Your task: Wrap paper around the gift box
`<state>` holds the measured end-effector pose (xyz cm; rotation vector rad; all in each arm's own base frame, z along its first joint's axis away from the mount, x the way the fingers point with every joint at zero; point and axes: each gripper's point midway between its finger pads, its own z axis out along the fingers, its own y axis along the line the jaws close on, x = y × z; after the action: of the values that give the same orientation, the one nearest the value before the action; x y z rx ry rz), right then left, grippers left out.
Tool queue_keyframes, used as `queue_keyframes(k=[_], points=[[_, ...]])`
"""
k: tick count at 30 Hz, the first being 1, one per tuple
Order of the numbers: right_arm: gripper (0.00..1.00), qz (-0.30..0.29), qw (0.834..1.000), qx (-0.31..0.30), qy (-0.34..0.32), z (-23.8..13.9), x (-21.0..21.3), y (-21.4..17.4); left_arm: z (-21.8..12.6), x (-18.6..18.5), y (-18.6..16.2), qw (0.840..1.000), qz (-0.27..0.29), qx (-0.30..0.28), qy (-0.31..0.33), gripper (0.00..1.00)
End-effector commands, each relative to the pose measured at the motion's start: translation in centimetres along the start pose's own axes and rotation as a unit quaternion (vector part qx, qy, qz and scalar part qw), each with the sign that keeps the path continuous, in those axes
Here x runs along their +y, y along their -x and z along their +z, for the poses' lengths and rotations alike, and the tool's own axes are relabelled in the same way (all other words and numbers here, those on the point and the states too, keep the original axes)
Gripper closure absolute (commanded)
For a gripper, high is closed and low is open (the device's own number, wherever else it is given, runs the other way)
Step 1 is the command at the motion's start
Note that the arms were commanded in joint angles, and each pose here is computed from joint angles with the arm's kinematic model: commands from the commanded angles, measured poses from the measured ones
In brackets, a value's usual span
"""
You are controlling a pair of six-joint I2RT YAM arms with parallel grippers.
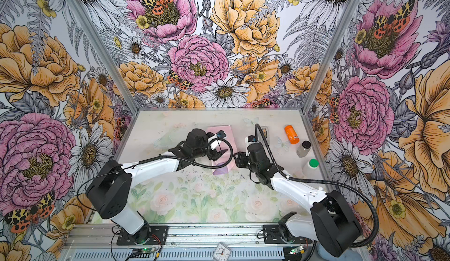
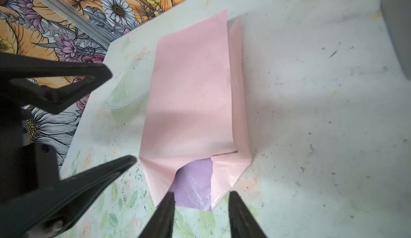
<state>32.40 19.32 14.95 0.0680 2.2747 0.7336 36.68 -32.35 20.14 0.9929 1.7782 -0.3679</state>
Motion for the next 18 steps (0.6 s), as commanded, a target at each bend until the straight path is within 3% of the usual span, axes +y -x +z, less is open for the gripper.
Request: queue_keyframes(k=[1,4,7,12,18], points=[[0.51,0.010,0.998,0.051,-0.023,-0.8,-0.7,0.6,-2.7,4.0,0.0,0.980,-0.185,0.037,0.065,0.17],[0.46,0.007,0.995,0.093,-0.025,0.2,-0.2,1.9,-4.2,6.3,-2.9,0.937,-0.326,0.087,0.096,0.17],[0.43,-0.012,0.989,0.147,-0.031,2.3,0.3,2.5,-4.6,6.5,-5.4,0.895,-0.426,0.102,0.082,0.17],[0.43,-0.027,0.980,0.187,-0.056,6.0,-0.8,2.7,-3.1,5.5,-8.3,0.862,-0.490,0.114,0.059,0.19],[0.43,-0.022,0.974,0.219,-0.047,8.5,-1.1,1.8,-0.5,4.3,-9.5,0.847,-0.518,0.114,0.031,0.21]])
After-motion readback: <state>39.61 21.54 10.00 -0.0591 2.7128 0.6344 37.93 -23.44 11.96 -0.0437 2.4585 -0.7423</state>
